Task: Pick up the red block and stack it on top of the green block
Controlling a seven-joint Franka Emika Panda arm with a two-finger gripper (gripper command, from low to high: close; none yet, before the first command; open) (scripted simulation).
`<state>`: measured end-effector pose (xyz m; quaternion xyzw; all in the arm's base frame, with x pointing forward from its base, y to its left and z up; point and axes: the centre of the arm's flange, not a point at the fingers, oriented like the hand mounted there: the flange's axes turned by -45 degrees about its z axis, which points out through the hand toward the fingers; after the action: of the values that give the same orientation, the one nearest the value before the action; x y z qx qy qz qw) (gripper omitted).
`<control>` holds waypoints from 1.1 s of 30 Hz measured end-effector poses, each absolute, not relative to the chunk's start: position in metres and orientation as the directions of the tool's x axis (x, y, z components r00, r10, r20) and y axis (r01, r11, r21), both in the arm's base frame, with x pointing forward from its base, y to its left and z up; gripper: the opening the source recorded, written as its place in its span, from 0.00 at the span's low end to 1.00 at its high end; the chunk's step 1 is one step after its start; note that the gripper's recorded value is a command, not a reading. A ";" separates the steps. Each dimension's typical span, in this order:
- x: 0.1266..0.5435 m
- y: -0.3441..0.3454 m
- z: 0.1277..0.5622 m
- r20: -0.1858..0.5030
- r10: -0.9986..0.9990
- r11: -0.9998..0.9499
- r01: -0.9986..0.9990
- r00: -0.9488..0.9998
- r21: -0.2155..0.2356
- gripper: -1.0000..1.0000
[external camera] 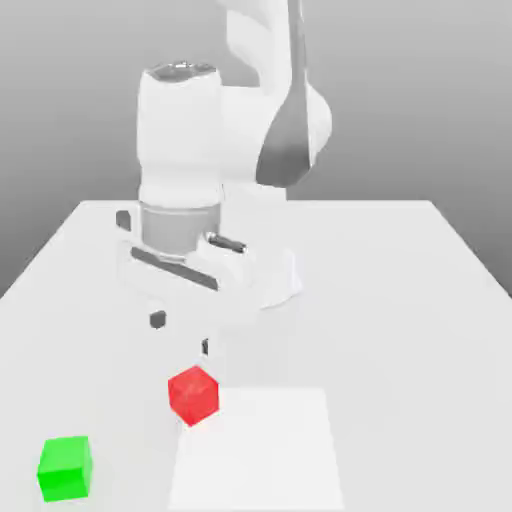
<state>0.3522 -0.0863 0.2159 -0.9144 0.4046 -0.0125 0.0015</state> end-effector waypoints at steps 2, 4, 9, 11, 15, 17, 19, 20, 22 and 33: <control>0.347 -0.087 0.192 0.005 -0.754 -0.657 -0.754 0.657 -0.004 0.50; 0.345 -0.087 0.173 0.001 -0.757 -0.654 -0.757 0.654 -0.002 0.50; 0.343 -0.086 0.147 0.000 -0.756 -0.654 -0.756 0.654 -0.001 0.00; 0.343 -0.086 0.147 0.001 -0.757 -0.654 -0.757 0.654 -0.001 0.00; 0.344 -0.086 0.152 0.001 -0.757 -0.654 -0.757 0.654 -0.001 0.00; 0.345 -0.086 0.168 0.001 -0.757 -0.653 -0.757 0.653 -0.001 0.00; 0.345 -0.086 0.185 0.001 -0.757 -0.654 -0.757 0.654 -0.001 0.00; 0.344 -0.086 0.194 0.002 -0.757 -0.654 -0.757 0.654 -0.001 0.00; 0.349 -0.091 0.207 0.001 -0.774 -0.633 -0.774 0.633 0.000 0.00; 0.436 -0.196 0.239 0.001 -0.987 -0.164 -0.987 0.164 0.003 0.00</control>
<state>0.4357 -0.1965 0.2385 -0.7627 0.6467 0.0006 -0.0012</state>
